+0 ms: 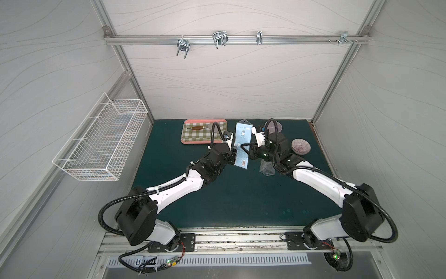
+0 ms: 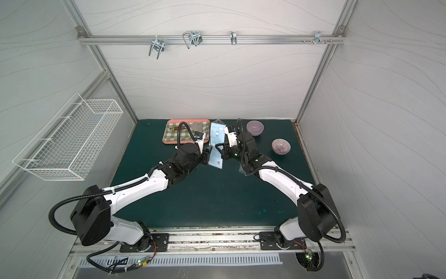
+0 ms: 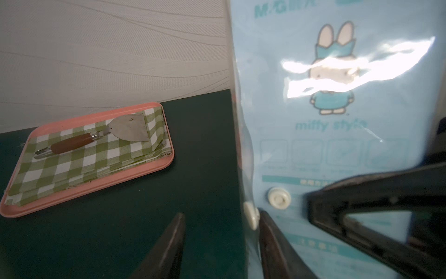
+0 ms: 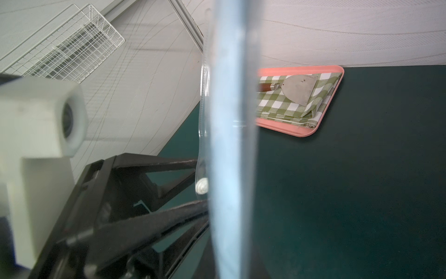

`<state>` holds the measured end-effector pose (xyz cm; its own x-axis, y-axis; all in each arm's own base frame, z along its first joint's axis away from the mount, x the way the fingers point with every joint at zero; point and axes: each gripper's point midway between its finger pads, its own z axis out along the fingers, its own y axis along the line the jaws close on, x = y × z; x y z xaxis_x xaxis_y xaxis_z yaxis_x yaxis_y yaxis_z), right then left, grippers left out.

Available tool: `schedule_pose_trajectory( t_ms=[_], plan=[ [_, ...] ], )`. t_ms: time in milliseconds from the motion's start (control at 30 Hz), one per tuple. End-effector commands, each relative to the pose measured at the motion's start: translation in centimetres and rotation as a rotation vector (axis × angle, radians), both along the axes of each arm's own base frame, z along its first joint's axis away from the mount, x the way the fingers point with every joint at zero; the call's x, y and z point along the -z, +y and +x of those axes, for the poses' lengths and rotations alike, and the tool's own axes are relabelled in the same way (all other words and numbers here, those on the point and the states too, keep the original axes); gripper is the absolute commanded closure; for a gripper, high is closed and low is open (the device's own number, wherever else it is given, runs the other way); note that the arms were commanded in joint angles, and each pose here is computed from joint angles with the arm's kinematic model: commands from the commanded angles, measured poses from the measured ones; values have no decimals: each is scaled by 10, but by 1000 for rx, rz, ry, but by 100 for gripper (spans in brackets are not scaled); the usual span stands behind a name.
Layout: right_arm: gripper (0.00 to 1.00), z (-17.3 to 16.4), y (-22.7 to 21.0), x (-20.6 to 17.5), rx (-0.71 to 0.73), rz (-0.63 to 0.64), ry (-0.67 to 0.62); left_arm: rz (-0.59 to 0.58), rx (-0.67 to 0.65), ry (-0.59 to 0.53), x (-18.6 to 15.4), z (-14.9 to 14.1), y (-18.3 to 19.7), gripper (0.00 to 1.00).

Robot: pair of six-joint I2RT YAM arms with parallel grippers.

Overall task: Open the ruler set and take out the ruler
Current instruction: Open the ruler set bag.

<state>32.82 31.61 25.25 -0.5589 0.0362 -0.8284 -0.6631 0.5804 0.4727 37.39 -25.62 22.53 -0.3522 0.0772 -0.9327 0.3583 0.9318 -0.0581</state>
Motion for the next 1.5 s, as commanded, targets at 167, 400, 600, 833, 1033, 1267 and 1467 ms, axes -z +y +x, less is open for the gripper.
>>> schedule_pose_trajectory(
  t_ms=[167, 400, 600, 833, 1033, 1267, 1467],
  plan=[
    [100, -4, 8, -20, -38, 32, -37, -167, 51, -34, -22, 5, 6, 67],
    [100, -6, 11, -18, -55, 40, -30, -214, 147, -56, -30, -2, -4, 68],
    [100, -7, 10, -20, -61, 41, -31, -262, 209, -51, -32, -6, -7, 69],
    [100, -10, 12, -21, -77, 48, -33, -285, 211, -75, -39, -3, -6, 78],
    [100, -12, 13, -22, -91, 54, -33, -288, 217, -73, -41, -2, -6, 90],
    [100, -10, 10, -22, -101, 66, -18, -276, 217, -48, -38, -6, 0, 100],
    [97, -5, 9, -15, -103, 89, 18, -267, 212, -41, -47, -14, 11, 100]
  ],
)
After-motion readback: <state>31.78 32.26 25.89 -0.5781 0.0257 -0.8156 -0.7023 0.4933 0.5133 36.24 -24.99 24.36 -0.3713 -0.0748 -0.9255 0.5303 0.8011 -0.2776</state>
